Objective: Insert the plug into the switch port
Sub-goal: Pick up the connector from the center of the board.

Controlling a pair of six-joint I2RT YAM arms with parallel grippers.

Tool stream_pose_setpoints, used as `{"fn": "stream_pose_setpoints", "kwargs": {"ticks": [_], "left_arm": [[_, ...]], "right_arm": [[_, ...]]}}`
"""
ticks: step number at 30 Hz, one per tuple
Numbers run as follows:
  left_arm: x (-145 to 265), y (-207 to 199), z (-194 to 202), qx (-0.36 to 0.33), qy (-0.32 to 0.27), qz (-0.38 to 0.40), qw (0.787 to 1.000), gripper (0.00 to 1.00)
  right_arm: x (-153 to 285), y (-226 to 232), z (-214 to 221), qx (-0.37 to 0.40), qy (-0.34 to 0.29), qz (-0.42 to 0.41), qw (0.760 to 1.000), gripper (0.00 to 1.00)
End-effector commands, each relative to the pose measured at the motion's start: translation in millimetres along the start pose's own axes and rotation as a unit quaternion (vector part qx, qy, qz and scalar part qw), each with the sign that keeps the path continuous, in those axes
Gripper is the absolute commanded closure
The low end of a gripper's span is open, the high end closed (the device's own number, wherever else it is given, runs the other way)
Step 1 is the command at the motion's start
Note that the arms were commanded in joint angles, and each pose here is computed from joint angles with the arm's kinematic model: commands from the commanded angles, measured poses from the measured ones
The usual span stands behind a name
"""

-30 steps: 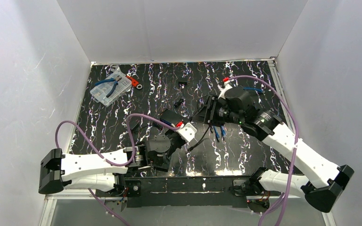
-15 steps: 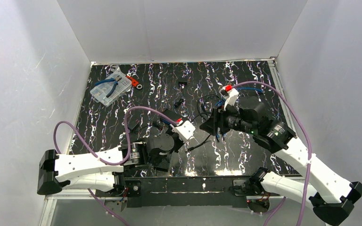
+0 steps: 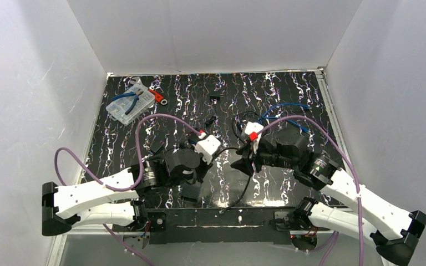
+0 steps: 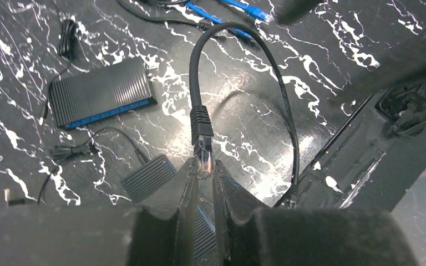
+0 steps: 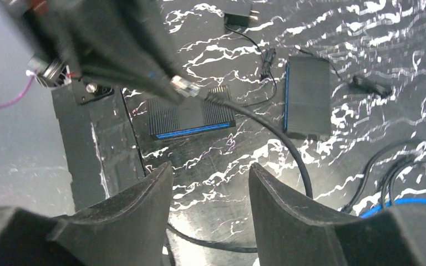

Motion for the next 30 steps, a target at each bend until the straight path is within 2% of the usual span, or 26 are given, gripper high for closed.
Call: {"fn": "stream_pose_setpoints", "kwargs": {"ticks": [1, 7, 15, 22, 30], "left_arm": [[15, 6, -2, 0.078, 0.023, 0.051, 0.995, 1.0], [25, 9, -2, 0.136, 0.047, 0.105, 0.984, 1.0], [42, -2, 1, 0.191, 0.086, 0.191, 0.959, 1.0], [48, -7, 8, 0.242, 0.106, 0.222, 0.938, 1.0], [47, -8, 15, 0.277, 0.126, 0.237, 0.922, 1.0]], "right_arm": [[0, 9, -18, 0.132, -0.07, -0.021, 0.989, 0.41], [-8, 23, -11, 0.261, -0.088, -0.01, 0.961, 0.42], [-22, 34, -22, 0.375, -0.125, 0.022, 0.918, 0.43], [-31, 52, -15, 0.434, -0.127, 0.007, 0.892, 0.46], [-39, 63, -2, 0.449, -0.119, 0.014, 0.885, 0.49]]}}
Point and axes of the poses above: each gripper's point midway between its finger pads, its own x axis back along the fingers, its own y axis along the line the jaws close on, z = x × y, the point moved 7 cm from there along x, back along the fingers, and after that the axes turned 2 degrees about x, right-handed, at the moved point
